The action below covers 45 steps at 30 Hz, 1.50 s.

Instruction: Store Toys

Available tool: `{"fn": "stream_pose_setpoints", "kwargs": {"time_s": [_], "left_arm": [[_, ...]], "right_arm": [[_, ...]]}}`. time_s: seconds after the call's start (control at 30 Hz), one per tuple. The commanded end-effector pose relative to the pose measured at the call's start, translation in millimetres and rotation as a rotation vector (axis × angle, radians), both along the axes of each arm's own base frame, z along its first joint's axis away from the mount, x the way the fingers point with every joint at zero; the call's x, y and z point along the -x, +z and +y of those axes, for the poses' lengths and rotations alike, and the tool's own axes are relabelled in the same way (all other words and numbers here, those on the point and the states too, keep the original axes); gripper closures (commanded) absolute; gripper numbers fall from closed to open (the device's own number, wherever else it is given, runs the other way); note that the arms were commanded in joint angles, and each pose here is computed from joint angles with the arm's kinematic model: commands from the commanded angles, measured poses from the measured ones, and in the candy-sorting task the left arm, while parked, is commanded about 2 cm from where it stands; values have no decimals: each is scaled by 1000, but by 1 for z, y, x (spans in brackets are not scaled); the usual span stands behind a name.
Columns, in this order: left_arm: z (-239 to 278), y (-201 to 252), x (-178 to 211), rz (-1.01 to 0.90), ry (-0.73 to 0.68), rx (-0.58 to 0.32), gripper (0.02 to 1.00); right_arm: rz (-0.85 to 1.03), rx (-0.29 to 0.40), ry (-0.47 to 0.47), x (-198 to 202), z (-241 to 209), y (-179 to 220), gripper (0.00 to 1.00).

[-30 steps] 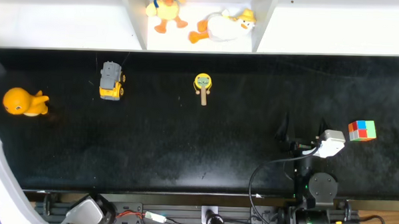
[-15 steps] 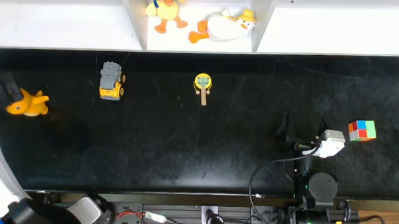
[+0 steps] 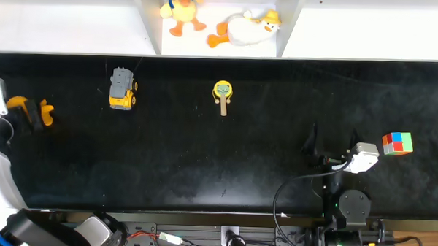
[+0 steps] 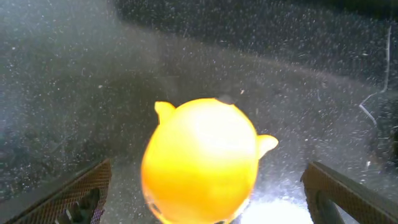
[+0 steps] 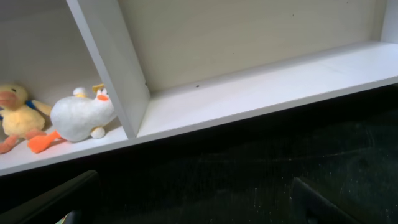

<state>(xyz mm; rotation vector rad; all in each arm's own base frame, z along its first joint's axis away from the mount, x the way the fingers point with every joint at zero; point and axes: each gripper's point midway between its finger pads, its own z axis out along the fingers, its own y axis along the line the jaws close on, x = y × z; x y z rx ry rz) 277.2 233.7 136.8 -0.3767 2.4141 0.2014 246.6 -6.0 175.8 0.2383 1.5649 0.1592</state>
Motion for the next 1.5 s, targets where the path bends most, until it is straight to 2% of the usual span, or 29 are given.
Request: {"fn": "stream_pose_setpoints", "kwargs": {"time_s": [0.03, 0.27, 0.5, 0.67, 0.9, 1.17, 1.37, 1.5], "left_arm": [[-2, -8, 6, -27, -57, 17, 20], [-4, -8, 2, -55, -100, 6, 20], [-1, -26, -3, -41, -108, 39, 73], [3, -27, -7, -51, -110, 32, 172], [2, -25, -9, -67, -112, 39, 428], [6, -17, -13, -102, -53, 66, 546], [9, 20, -26, -185, -6, 62, 606], [-5, 54, -49, -246, -62, 27, 654]], "right_arm": [[8, 2, 9, -1, 2, -5, 5], [9, 2, 9, -1, 2, -6, 5], [8, 2, 9, -1, 2, -5, 5], [8, 2, 9, -1, 2, -5, 5], [9, 2, 9, -1, 2, -6, 5], [9, 2, 9, -1, 2, -6, 5], [9, 2, 9, -1, 2, -6, 5], [8, 2, 9, -1, 2, -5, 7]]}}
